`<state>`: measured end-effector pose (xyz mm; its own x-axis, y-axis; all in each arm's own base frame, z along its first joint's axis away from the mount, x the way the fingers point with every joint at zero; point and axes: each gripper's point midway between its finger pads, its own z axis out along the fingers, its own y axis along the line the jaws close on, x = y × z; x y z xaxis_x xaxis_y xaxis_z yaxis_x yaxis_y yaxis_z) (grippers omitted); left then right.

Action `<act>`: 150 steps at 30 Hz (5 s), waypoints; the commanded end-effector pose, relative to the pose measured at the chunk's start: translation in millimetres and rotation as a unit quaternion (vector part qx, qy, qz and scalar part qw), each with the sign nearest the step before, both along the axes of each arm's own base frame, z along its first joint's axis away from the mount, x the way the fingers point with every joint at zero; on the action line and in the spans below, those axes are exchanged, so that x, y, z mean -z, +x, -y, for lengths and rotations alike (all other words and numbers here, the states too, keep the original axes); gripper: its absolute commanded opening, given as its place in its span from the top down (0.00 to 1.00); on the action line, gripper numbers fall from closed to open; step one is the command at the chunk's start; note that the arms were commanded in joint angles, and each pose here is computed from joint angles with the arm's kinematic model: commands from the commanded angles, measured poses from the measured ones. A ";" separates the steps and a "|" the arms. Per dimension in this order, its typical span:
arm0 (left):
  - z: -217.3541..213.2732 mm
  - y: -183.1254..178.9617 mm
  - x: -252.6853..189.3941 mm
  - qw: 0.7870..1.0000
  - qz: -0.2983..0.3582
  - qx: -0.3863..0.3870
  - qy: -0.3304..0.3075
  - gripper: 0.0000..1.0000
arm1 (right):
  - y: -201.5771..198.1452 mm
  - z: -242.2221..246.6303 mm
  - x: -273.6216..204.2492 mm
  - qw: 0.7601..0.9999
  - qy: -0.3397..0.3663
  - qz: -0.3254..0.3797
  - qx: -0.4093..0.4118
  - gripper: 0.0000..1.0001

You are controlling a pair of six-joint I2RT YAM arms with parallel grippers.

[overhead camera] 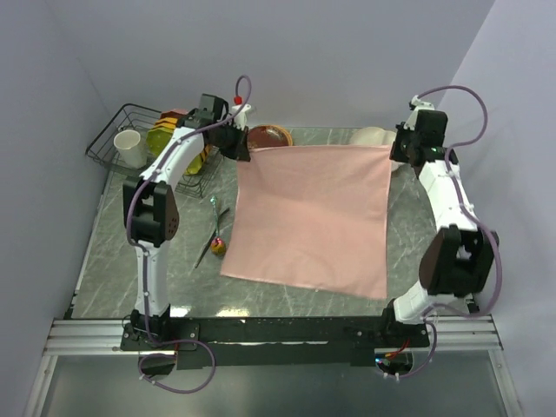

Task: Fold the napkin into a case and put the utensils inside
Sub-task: Flatten out the crumpled napkin at the center of the board, then fold and flatten the napkin at the center of the board.

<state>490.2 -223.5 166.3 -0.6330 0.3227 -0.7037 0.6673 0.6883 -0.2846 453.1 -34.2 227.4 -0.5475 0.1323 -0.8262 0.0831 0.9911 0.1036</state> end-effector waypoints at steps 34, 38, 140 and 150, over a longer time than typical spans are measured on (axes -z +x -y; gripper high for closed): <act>4.2 -194.3 85.4 0.982 -0.077 0.142 0.101 0.96 | -104.1 1.3 136.4 0.953 -0.138 -0.195 -0.185 1.00; 0.9 -202.7 90.9 0.981 -0.072 0.144 0.110 0.96 | -115.9 0.6 135.9 0.951 -0.144 -0.194 -0.194 1.00; -6.2 -222.7 105.7 0.965 -0.020 0.187 0.185 0.51 | -183.2 4.2 186.5 0.852 -0.142 -0.351 -0.362 1.00; -22.2 -241.4 113.2 0.959 -0.009 0.204 0.198 0.69 | -197.4 6.2 191.6 0.843 -0.166 -0.343 -0.379 1.00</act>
<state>253.8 -203.0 43.2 -0.4623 0.7764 -0.4283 0.8778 0.4691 -0.0971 252.5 -32.4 27.6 -0.7749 -0.6082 -0.1722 -0.6260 0.7761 0.0756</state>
